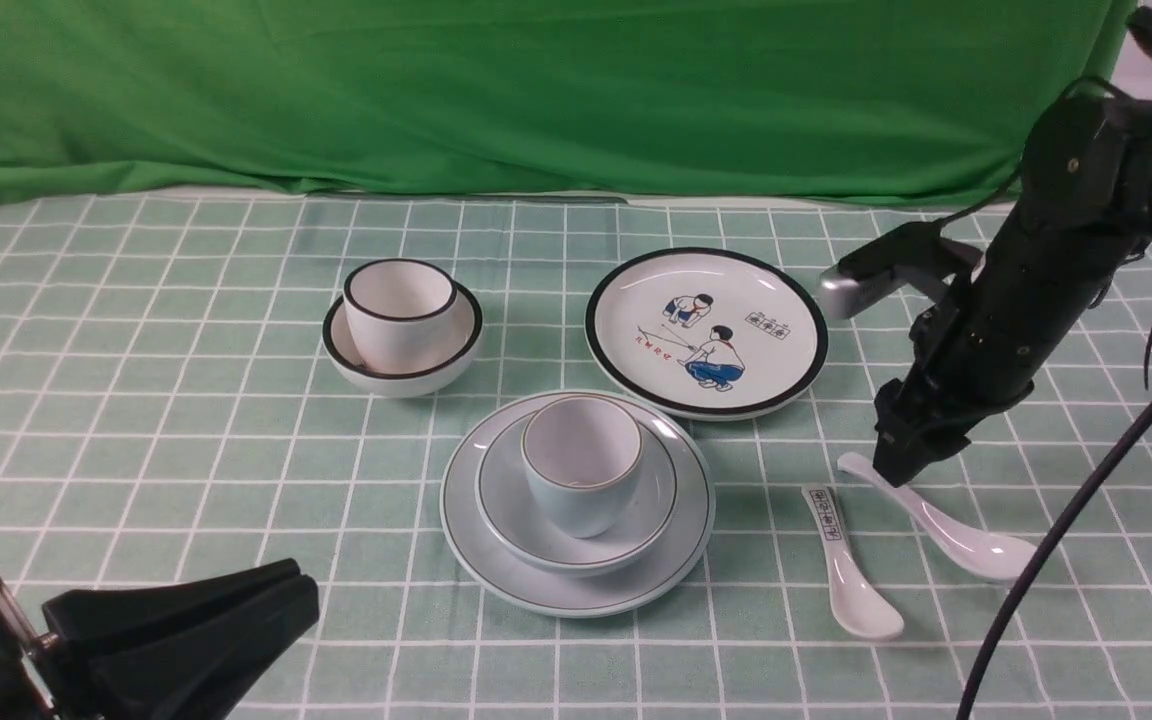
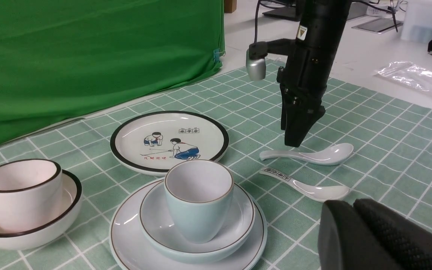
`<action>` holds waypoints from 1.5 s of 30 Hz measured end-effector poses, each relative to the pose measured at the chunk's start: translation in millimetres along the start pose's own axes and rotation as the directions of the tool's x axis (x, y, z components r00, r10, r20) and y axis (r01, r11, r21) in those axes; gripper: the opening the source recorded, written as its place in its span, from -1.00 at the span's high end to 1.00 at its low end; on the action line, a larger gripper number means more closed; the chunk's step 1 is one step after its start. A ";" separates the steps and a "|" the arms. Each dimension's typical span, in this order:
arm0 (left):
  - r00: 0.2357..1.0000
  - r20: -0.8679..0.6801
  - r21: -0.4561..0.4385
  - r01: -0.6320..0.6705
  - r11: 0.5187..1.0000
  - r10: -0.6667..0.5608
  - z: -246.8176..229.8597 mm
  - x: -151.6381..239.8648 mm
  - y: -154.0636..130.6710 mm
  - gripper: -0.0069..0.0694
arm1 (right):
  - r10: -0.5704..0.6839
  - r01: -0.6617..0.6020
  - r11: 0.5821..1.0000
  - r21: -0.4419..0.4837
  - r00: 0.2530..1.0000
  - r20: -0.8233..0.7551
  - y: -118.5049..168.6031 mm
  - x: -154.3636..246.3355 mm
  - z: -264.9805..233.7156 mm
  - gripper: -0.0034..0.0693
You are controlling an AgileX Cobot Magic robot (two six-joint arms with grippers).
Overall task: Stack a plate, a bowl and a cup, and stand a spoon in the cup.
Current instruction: Use the right arm to grab a blue soup spoon, then use the right arm to put the blue soup spoon into the blue teacup in the middle
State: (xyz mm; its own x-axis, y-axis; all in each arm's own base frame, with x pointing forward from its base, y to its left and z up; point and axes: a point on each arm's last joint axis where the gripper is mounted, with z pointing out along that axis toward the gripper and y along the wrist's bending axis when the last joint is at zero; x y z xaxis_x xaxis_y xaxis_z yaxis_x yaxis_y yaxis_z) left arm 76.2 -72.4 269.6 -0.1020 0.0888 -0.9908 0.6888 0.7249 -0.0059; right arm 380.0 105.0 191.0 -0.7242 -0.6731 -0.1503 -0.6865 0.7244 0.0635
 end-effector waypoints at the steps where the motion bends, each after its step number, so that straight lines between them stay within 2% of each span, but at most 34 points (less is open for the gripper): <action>1: 1.000 0.000 0.000 -0.001 1.000 0.001 0.0 0.0 0.0 0.79 | -0.006 0.006 1.000 -0.006 1.000 -0.011 0.3 -0.6 5.5 -0.42; 16: 1.000 -0.001 0.000 -0.001 1.000 0.001 0.0 0.1 0.0 0.79 | -0.041 0.039 0.999 -0.036 0.998 -0.054 -0.2 -4.2 39.3 -0.21; 17: 1.000 -0.001 0.000 -0.001 1.000 0.001 0.0 0.1 0.0 0.79 | -0.041 0.039 0.999 -0.036 0.998 -0.054 -0.2 -4.2 39.3 -0.16; 23: 1.000 -0.001 0.000 -0.001 1.000 0.001 0.0 0.1 0.0 0.79 | -0.046 0.044 0.999 -0.031 0.997 -0.062 -0.8 -3.7 39.5 0.45; 28: 1.000 -0.001 0.000 -0.001 1.000 0.001 0.0 0.1 0.0 0.79 | -0.001 -0.002 0.999 -0.054 0.998 -0.066 5.4 -0.5 24.0 0.45; 33: 1.000 -0.001 0.000 0.000 1.000 0.000 0.0 0.1 0.0 0.79 | 0.077 -0.063 0.994 -0.085 0.982 0.173 30.8 2.1 -43.2 0.45; 34: 1.000 -0.001 0.000 0.000 1.000 0.000 0.0 0.1 0.0 0.79 | 0.095 -0.069 0.992 -0.109 0.962 0.255 41.7 4.2 -54.8 0.45; 35: 1.000 -0.001 0.000 0.000 1.000 0.000 0.0 0.1 0.0 0.79 | 0.111 -0.061 0.989 -0.136 0.911 0.398 58.5 3.5 -72.2 0.45; 36: 1.000 -0.001 0.000 0.000 1.000 0.000 0.0 0.1 0.0 0.79 | 0.120 -0.053 0.987 -0.153 0.875 0.469 70.4 5.1 -75.6 0.45; 38: 1.000 -0.001 0.000 0.000 1.000 0.000 0.0 0.1 0.0 0.79 | 0.108 -0.021 0.989 -0.143 0.770 0.629 94.4 1.9 -86.0 0.45; 40: 1.000 -0.001 0.000 0.000 1.000 0.000 0.0 0.1 0.0 0.79 | 0.041 -0.006 0.999 -0.048 0.639 0.768 128.8 -0.9 -83.3 0.45; 41: 1.000 -0.002 0.000 -0.001 1.000 0.001 0.0 0.4 0.0 0.79 | -0.044 -0.010 0.998 0.061 0.585 0.810 148.5 -5.7 -81.3 0.45; 42: 1.000 -0.003 0.000 0.000 1.000 0.000 0.1 0.7 0.0 0.79 | -0.057 -0.010 0.997 0.077 0.583 0.810 151.3 -5.9 -79.8 0.45; 43: 1.000 -0.008 0.000 0.000 1.000 0.000 0.2 2.6 0.0 0.79 | -0.170 0.018 0.981 0.193 0.564 0.808 171.9 -11.1 -74.0 0.45; 45: 1.000 -0.012 0.000 0.000 1.000 0.000 0.3 3.2 0.0 0.79 | -0.250 0.064 0.964 0.259 0.552 0.796 186.1 -15.2 -69.8 0.45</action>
State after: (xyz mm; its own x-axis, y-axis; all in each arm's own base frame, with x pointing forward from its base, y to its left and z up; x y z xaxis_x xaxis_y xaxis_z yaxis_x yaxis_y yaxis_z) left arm 76.0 -72.3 266.3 -0.1104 0.0975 -0.9891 0.6890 0.7247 -0.0055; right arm 258.7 239.6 274.0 -0.1751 -0.4336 -0.8839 -0.6907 0.6939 -0.2036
